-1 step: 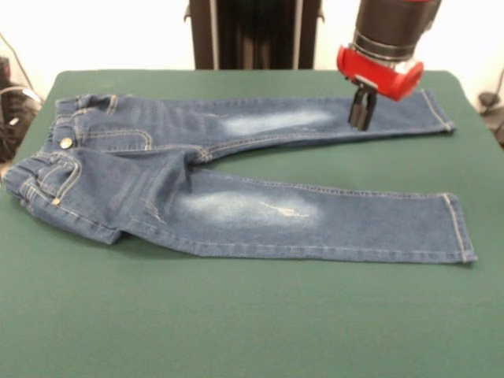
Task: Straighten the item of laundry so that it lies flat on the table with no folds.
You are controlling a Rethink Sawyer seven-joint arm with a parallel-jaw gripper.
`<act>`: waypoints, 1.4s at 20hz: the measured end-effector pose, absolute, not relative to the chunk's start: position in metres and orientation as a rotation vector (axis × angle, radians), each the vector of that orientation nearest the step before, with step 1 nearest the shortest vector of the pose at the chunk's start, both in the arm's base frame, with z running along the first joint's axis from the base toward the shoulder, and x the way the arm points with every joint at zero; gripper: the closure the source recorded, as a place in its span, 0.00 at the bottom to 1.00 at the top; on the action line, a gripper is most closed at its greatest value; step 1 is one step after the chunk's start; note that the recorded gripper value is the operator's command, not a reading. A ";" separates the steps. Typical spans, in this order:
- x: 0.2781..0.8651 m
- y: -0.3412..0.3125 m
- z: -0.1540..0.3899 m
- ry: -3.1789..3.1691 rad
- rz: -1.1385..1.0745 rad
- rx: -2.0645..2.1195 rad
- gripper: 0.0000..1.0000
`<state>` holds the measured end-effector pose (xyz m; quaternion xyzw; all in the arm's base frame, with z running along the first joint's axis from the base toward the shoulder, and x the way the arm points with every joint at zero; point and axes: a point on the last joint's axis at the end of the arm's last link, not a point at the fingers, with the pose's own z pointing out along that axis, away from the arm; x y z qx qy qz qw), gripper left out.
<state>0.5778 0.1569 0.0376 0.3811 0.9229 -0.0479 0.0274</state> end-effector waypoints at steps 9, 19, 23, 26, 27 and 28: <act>0.623 0.132 0.032 2.812 -0.168 1.091 1.00; 0.643 0.126 0.008 2.818 -0.145 1.065 1.00; 0.636 0.133 -0.013 2.853 -0.149 1.047 1.00; 0.630 0.134 -0.023 2.871 -0.156 1.046 1.00; 0.625 0.135 -0.032 2.884 -0.163 1.047 1.00; 0.621 0.136 -0.038 2.896 -0.170 1.048 1.00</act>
